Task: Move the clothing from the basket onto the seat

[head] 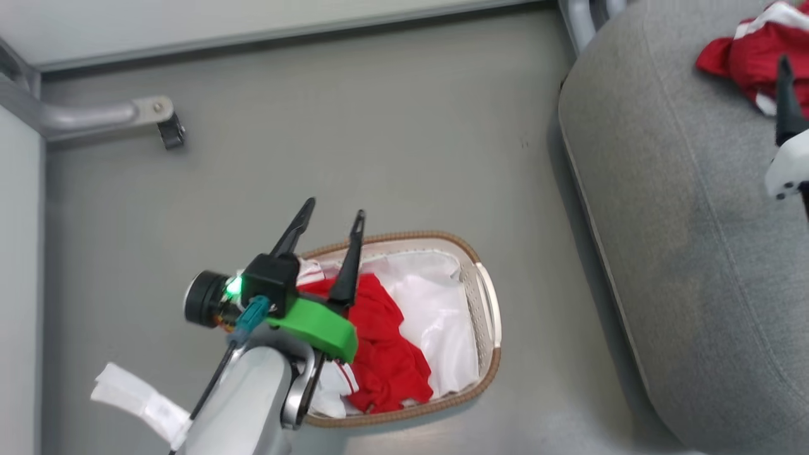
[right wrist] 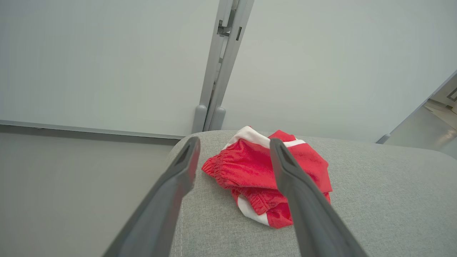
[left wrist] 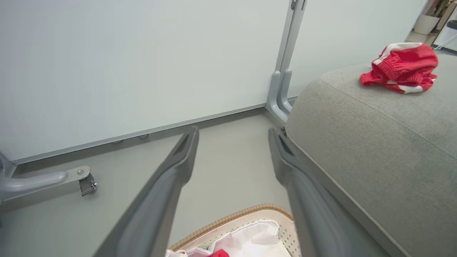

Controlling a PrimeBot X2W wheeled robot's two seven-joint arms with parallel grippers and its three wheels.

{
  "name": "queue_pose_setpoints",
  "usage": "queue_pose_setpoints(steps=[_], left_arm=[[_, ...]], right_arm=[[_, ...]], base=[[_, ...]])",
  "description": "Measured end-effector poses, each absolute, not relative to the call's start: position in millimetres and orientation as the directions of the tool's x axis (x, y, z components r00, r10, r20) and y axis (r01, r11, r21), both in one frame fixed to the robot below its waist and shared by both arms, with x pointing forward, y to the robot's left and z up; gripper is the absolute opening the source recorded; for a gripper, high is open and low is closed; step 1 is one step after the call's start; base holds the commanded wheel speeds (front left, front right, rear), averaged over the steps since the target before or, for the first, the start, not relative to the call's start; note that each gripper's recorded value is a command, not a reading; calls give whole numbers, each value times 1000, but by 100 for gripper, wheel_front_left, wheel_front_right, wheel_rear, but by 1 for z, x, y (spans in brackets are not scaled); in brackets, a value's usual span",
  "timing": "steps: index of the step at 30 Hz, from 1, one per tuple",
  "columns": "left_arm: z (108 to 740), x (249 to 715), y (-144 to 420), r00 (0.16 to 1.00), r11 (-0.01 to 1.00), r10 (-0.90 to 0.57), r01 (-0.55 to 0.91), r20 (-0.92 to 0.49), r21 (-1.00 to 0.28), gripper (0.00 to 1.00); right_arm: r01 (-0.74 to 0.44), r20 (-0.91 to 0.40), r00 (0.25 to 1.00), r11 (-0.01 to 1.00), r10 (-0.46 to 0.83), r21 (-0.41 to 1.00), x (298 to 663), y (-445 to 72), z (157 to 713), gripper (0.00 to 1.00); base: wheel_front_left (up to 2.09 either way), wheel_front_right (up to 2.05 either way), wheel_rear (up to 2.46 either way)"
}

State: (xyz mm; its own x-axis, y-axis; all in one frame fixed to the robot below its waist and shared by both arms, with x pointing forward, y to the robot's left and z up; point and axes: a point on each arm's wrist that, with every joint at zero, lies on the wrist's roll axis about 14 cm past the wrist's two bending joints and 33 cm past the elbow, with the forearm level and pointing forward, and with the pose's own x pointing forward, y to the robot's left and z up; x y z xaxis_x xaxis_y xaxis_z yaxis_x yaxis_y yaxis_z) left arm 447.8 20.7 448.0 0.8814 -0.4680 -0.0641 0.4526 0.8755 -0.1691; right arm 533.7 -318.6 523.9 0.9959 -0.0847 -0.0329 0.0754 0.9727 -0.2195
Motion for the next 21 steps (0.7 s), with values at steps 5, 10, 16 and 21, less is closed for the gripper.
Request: queue_pose_setpoints(steps=[5,10,16,21], left_arm=[[462,436,61,938,928,-344,332,-49,-168,100],[469,414,101,974,963,-222,213,-41,-167,100],[462,378,138,992,979,-107,93,-67,-182,100],[458,353,154,995,981,-60,44,-77,-190,100]], right_arm=[[29,12,1000,989,-27,-148,511,-283,531,100],[-23,56,998,996,28,-89,482,-246,532,100],[-66,77,995,998,68,-17,442,-206,520,100],[-98,63,993,995,96,17,408,-177,507,100]], base=[[0,0,0],[0,0,0],[0,0,0],[0,0,0]])
